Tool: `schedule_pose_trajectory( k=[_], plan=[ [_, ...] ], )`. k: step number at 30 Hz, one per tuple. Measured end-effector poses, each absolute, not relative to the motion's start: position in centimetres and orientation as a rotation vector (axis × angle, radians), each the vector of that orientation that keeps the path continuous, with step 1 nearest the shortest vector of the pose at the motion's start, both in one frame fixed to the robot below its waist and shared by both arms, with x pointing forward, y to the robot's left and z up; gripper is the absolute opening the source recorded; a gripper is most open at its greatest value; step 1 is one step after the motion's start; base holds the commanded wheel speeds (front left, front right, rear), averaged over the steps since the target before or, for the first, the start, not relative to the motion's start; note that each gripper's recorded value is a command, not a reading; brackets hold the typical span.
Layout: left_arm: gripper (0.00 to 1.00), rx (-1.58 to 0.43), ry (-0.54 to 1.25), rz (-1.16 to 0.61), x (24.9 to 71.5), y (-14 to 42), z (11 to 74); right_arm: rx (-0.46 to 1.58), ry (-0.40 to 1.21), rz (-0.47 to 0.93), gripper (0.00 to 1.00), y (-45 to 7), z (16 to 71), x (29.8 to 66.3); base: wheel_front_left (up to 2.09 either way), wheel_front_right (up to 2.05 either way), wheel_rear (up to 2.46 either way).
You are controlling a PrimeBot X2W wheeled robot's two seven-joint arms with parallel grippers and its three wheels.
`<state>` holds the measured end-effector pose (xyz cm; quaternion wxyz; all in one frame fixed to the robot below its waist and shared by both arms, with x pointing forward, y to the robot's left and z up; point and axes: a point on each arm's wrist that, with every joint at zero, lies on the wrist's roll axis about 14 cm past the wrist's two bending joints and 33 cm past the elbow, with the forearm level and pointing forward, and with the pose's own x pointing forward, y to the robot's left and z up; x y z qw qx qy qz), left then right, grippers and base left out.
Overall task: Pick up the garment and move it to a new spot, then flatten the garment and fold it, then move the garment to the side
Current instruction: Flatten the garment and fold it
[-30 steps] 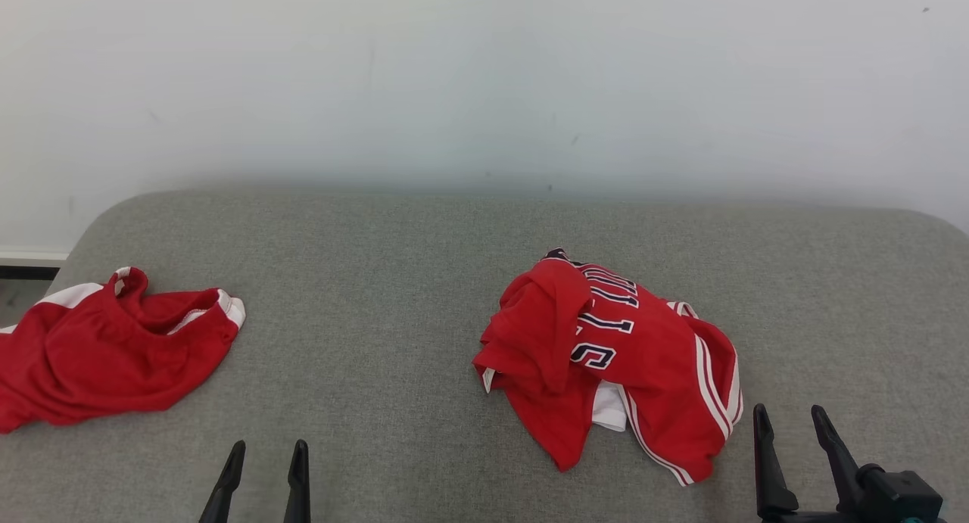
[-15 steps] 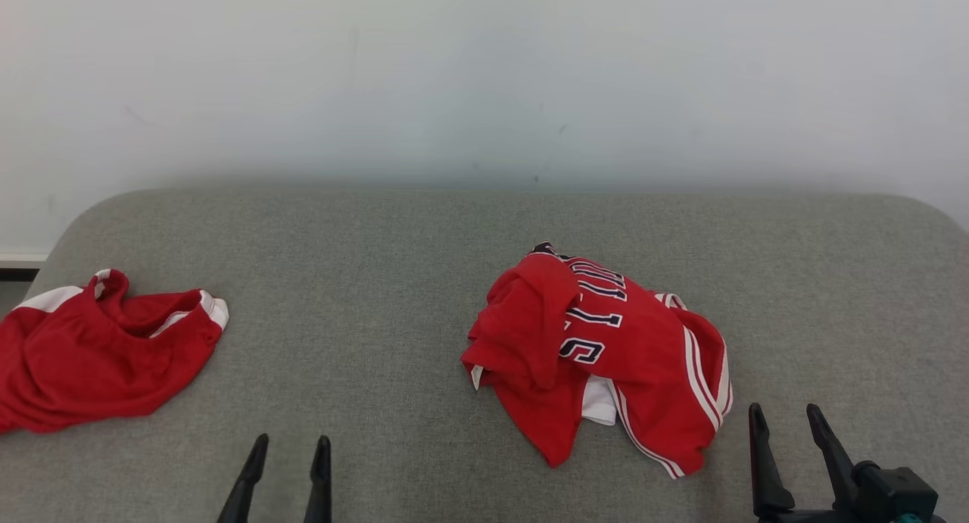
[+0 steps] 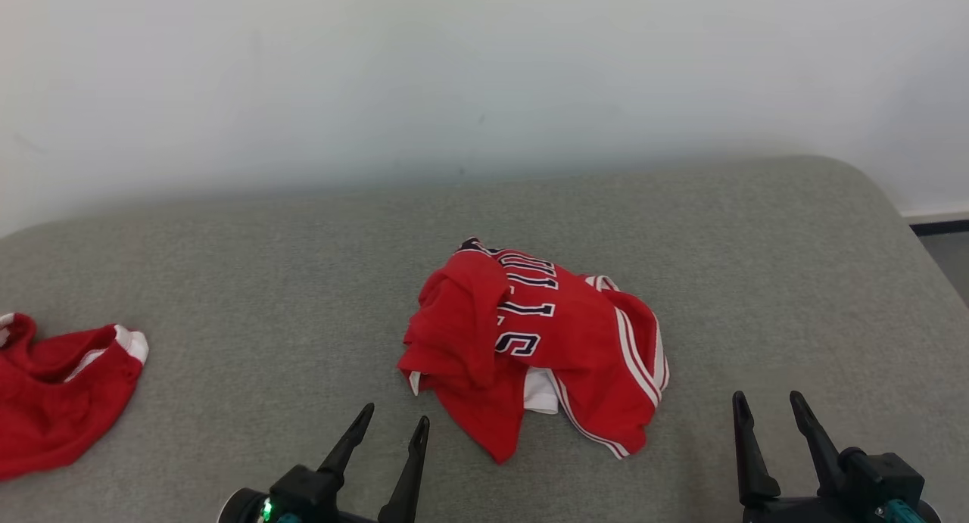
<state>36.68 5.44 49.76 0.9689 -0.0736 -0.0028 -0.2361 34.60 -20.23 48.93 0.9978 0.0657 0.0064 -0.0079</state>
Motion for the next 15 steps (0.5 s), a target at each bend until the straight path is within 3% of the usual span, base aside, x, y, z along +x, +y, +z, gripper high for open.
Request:
schedule_pose_trajectory(
  k=[15],
  plan=[
    [1.00,-0.098,0.163,-0.576,41.7,-1.4,46.5,0.141,0.036,-0.199,1.00,-25.5,47.8,31.4,0.00,0.00,0.00]
  ],
)
